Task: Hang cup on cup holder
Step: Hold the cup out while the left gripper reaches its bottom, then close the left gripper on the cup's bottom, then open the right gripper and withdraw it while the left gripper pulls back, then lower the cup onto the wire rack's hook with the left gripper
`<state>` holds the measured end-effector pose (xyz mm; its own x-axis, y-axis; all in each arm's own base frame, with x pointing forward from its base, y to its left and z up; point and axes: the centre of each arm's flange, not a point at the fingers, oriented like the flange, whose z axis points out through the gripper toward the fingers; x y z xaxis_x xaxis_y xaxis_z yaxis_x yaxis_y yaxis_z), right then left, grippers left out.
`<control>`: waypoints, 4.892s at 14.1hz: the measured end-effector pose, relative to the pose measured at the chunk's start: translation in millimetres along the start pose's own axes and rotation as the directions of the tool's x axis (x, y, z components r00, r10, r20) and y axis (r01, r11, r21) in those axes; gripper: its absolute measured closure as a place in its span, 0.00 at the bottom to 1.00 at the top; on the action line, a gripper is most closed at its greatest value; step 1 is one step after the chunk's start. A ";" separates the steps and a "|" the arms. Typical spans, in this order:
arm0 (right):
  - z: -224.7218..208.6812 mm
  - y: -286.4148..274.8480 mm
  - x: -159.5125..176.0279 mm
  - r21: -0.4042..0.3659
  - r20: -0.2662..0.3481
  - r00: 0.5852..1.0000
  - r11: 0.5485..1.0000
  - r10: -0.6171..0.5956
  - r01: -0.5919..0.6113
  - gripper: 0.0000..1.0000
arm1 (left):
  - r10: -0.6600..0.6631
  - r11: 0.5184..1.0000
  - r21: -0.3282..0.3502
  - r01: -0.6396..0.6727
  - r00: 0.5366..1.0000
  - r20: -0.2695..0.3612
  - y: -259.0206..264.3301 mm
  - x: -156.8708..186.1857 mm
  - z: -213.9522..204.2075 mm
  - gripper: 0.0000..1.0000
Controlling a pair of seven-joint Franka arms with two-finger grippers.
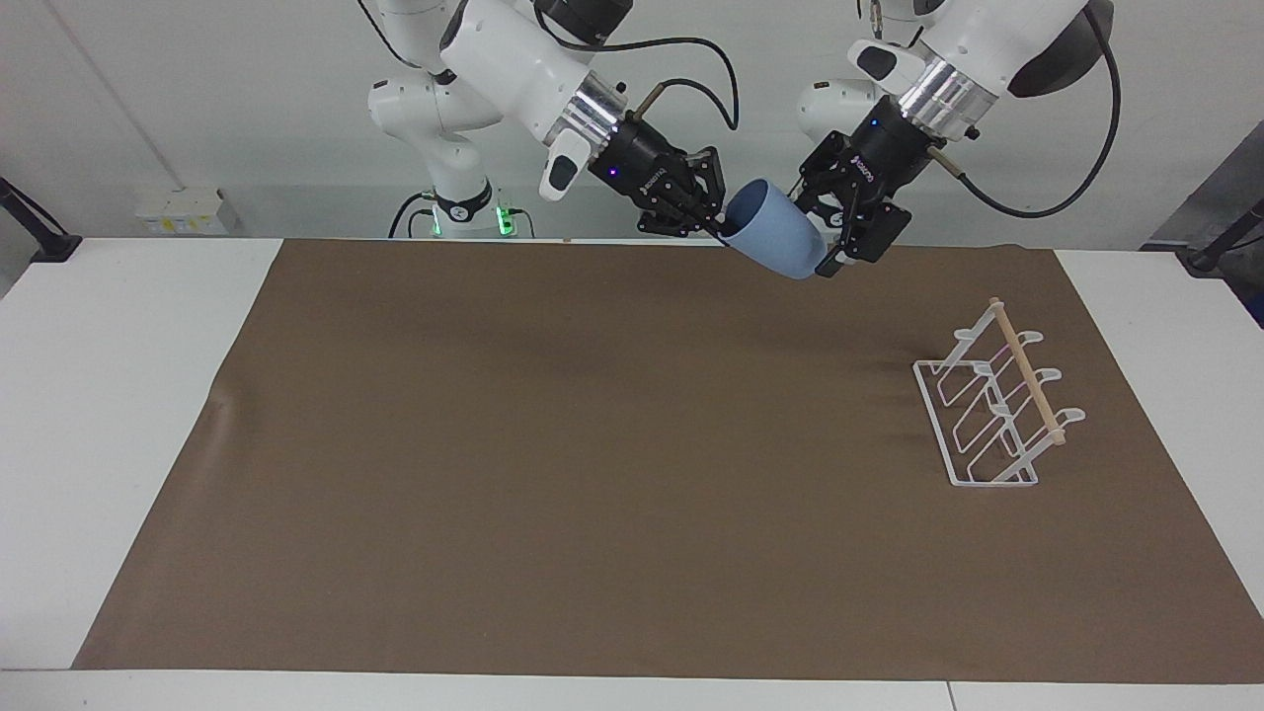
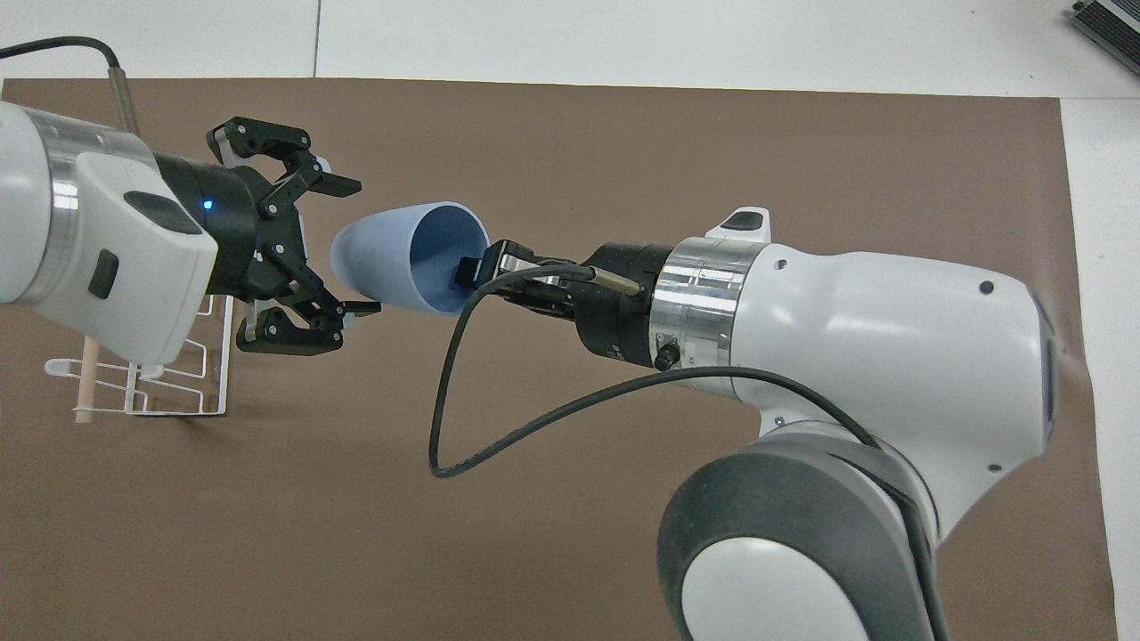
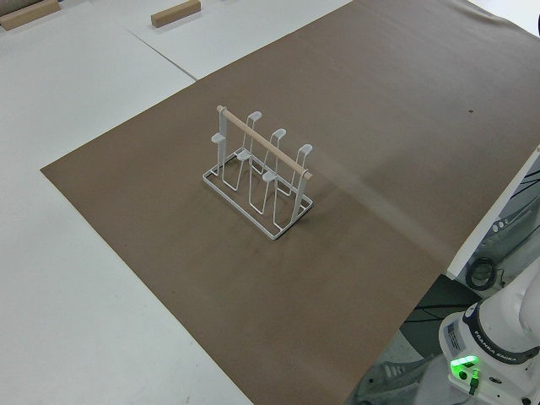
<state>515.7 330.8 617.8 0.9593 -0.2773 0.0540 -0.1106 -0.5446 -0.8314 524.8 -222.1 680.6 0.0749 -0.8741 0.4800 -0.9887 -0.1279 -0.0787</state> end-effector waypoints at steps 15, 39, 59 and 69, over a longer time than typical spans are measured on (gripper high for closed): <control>-0.6 1.7 2.3 0.000 -0.006 1.000 1.000 0.004 -0.004 0.95 | 0.038 0.999 0.011 -0.037 0.999 -0.006 12.3 11.2 22.5 0.21; -116.1 74.9 103.7 -0.344 -0.025 0.976 0.919 -0.217 0.195 0.04 | 0.094 0.988 0.073 -0.135 0.909 0.406 -3.0 -38.1 18.5 0.22; -210.1 189.9 129.2 -0.779 0.290 0.940 0.526 -0.178 0.340 0.00 | 0.105 0.932 0.008 -0.363 0.291 0.951 -91.0 -167.1 91.2 0.22; -204.0 182.9 124.7 -0.793 0.249 0.956 0.535 -0.153 0.292 0.00 | 0.134 0.905 -0.035 -0.423 0.206 0.969 -110.8 -197.2 107.7 0.22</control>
<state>562.1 35.1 585.3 0.9990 0.0156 0.0409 0.0153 -0.9998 0.0092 633.6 -86.0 500.6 0.0096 -0.6517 -0.7584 -0.9313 0.2703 -0.2441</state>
